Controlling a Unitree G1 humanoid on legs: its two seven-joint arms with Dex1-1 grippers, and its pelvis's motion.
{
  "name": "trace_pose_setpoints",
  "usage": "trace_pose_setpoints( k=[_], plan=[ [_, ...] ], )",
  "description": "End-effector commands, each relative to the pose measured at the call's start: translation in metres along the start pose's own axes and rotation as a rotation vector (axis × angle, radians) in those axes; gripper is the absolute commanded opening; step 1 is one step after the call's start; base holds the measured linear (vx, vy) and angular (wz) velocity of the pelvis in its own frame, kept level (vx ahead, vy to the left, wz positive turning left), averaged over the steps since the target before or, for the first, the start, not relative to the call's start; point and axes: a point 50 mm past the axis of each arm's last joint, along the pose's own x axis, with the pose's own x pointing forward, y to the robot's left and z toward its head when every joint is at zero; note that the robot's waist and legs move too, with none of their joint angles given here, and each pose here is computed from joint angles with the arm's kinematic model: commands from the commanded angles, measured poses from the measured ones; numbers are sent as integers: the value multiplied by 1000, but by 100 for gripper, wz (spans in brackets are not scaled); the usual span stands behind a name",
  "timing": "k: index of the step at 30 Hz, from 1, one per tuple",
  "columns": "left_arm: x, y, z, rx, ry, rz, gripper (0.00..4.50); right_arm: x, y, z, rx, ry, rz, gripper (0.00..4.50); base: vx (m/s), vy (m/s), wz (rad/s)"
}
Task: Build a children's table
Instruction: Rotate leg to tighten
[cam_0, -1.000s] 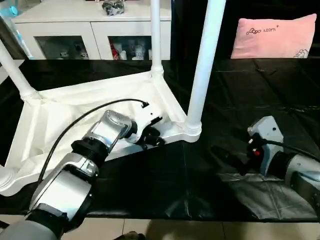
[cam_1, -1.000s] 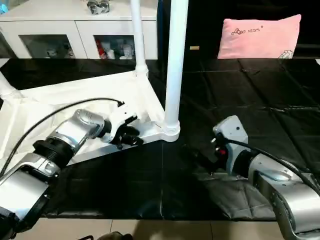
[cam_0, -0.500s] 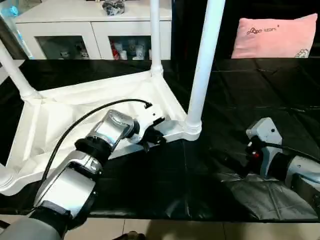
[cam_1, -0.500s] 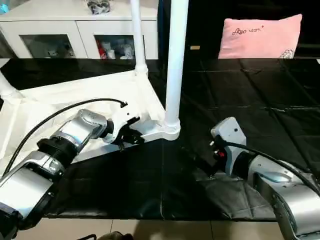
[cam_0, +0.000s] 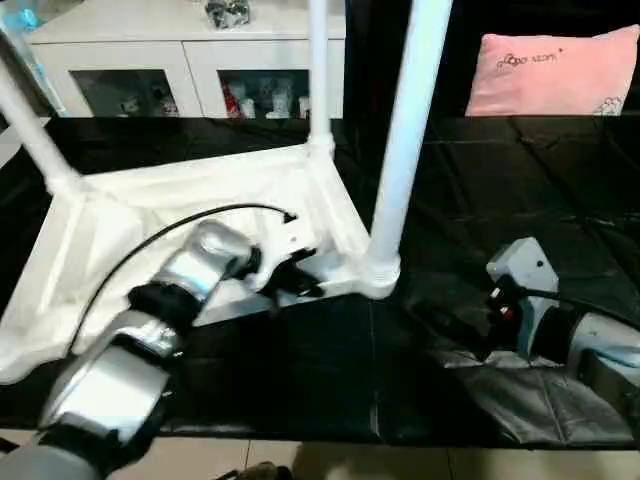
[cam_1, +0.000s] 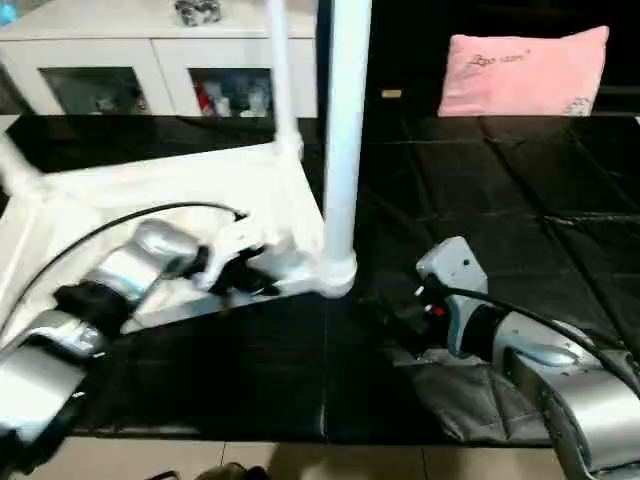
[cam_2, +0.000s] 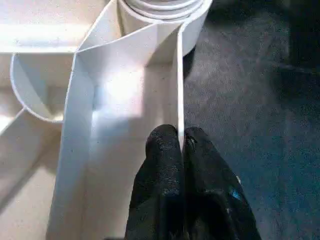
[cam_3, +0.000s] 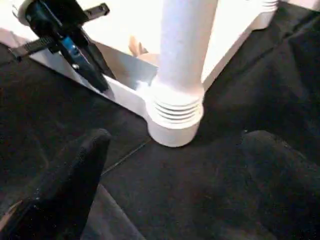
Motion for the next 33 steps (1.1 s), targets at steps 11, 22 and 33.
trace_pose_setpoints(
  k=[11,22,33],
  plan=[
    [-9,-6,-2,68,-22,-45,2,2,3,0,-21,0,17,450,0,0,0],
    [-17,-13,-1,87,-118,63,112,0,7,-3,-3,10,18,450,0,0,0],
    [-19,-17,-9,67,-30,24,121,3,11,-3,-6,-6,27,450,0,0,0]
  ],
)
